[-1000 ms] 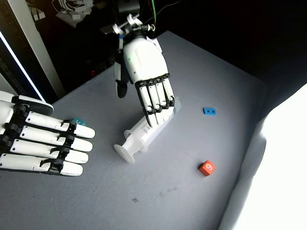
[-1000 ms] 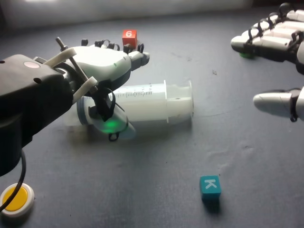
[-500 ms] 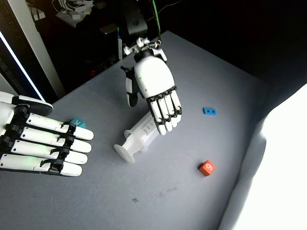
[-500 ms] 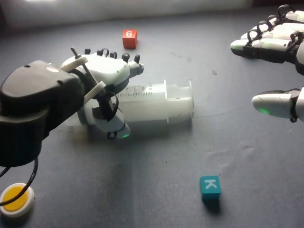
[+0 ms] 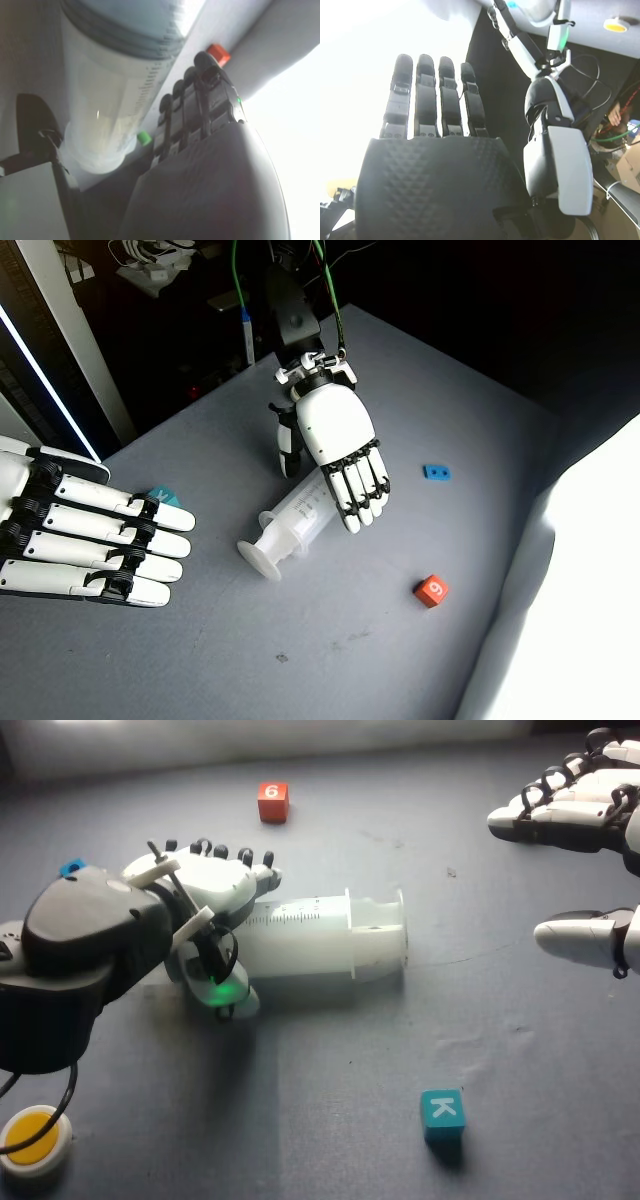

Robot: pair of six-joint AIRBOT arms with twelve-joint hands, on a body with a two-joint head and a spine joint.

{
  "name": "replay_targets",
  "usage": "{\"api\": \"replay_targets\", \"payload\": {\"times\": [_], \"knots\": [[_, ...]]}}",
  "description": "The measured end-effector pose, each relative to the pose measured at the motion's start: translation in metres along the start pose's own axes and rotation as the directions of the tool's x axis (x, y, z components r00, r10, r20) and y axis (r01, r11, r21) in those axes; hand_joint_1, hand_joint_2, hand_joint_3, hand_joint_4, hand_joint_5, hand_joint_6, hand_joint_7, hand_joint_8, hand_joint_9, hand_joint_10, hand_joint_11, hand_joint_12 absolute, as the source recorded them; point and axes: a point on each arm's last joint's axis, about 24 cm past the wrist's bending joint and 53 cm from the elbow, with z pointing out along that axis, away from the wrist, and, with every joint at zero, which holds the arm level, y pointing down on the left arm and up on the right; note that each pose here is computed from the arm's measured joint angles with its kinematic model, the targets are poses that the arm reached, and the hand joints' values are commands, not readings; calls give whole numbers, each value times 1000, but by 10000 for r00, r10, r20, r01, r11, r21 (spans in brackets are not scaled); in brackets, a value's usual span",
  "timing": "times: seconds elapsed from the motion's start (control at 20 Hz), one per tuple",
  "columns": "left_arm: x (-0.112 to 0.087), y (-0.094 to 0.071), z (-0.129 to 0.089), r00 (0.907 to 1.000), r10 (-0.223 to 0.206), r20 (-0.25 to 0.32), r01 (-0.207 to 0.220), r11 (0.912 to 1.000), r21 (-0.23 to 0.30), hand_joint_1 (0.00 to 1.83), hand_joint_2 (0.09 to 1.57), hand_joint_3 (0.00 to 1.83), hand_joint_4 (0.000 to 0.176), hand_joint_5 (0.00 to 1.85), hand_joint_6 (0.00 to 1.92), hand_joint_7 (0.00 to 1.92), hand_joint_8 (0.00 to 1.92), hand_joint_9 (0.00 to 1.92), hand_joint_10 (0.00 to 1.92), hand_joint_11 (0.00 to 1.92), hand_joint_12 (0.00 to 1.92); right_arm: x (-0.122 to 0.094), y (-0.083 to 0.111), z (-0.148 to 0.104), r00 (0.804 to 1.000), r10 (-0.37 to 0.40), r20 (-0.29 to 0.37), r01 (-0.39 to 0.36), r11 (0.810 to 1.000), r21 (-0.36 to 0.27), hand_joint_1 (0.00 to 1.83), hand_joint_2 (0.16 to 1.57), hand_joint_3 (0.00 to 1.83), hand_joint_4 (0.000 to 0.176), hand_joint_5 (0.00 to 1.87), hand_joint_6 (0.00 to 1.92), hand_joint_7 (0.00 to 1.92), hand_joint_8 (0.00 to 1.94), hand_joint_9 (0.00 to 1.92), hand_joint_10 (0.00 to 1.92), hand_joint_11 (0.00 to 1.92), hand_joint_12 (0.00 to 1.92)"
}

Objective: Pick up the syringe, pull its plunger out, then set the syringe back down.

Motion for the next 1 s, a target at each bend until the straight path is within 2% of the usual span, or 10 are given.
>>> {"api": "replay_targets", "payload": {"times": [0.2, 0.35, 0.5, 0.55, 0.6, 0.65, 0.7, 0.75, 0.9, 1.0], "knots": [[4, 2, 2, 10000, -30, -4, 30, 10000, -34, 1035, 924, 5, 0, 253, 17, 327, 16, 370, 34, 0, 957, 0, 0, 0, 10000, -10, 5, 10, 10000, -9, 285, 1250, 1, 0, 299, 2, 312, 2, 284, 3, 0, 642], [10, 8, 3, 10000, -14, -43, 13, 9998, -178, 964, 1081, 5, 0, 449, 14, 593, 19, 622, 51, 106, 1089, 0, 0, 0, 10000, 16, 11, -16, 10000, 7, 293, 1248, 0, 0, 320, 7, 332, 5, 307, 7, 0, 678], [12, 7, 3, 10000, 44, 1, -44, 9999, -122, 1024, 1165, 2, 0, 717, 35, 858, 38, 875, 87, 421, 998, 0, 0, 0, 10000, 9, 17, -9, 10000, 1, 288, 1248, 0, 0, 333, 6, 357, 8, 333, 11, 0, 742], [10, 7, 3, 10000, 62, 64, -61, 9999, -154, 1090, 1201, 0, 0, 795, 976, 980, 47, 985, 116, 499, 1063, 0, 0, 0, 10000, -10, 4, 10, 10000, -10, 293, 1244, 0, 0, 349, 8, 368, 8, 346, 12, 0, 772], [10, 8, 3, 9999, 67, 88, -65, 9998, -171, 1182, 1177, 0, 0, 784, 1144, 975, 889, 1076, 167, 576, 1224, 0, 0, 0, 10000, -9, 0, 9, 10000, -9, 287, 1250, 1, 0, 337, 2, 358, 2, 338, 6, 0, 763], [10, 8, 2, 9999, 65, 103, -63, 9998, -177, 1192, 1184, 0, 0, 788, 1157, 924, 1158, 1056, 346, 609, 1296, 0, 0, 0, 10000, 0, 3, 0, 10000, -3, 292, 1250, 1, 0, 331, 0, 354, 0, 334, 4, 0, 759], [11, 7, 2, 9999, 75, 94, -73, 9999, -152, 1192, 1184, 0, 0, 788, 1157, 924, 1158, 1056, 346, 609, 1296, 0, 0, 0, 10000, 10, 9, -10, 10000, 1, 292, 1250, 1, 0, 331, 0, 354, 0, 334, 4, 0, 759], [14, 3, 3, 10000, 53, 48, -53, 9999, -103, 1202, 1195, 1, 0, 793, 1122, 886, 1322, 891, 927, 669, 1389, 0, 0, 0, 10000, 20, 11, -20, 10000, 7, 285, 1249, 0, 0, 333, 1, 358, 1, 341, 4, 0, 768], [15, 4, 2, 9999, -134, 3, 134, 9998, -129, 1209, 1200, 1, 0, 819, 1067, 849, 1436, 784, 1310, 650, 1570, -2, 1, 1, 10000, 36, 28, -36, 10000, -16, 270, 1255, 0, 0, 321, 3, 342, 3, 322, 5, 0, 716], [15, 4, 2, 9997, -239, -1, 239, 9996, -153, 1205, 1203, 1, 0, 820, 1070, 836, 1452, 745, 1366, 603, 1589, -6, 5, 3, 9998, 92, 169, -90, 9999, -118, 304, 1246, 0, 0, 331, 4, 353, 4, 332, 6, 0, 746]]}}
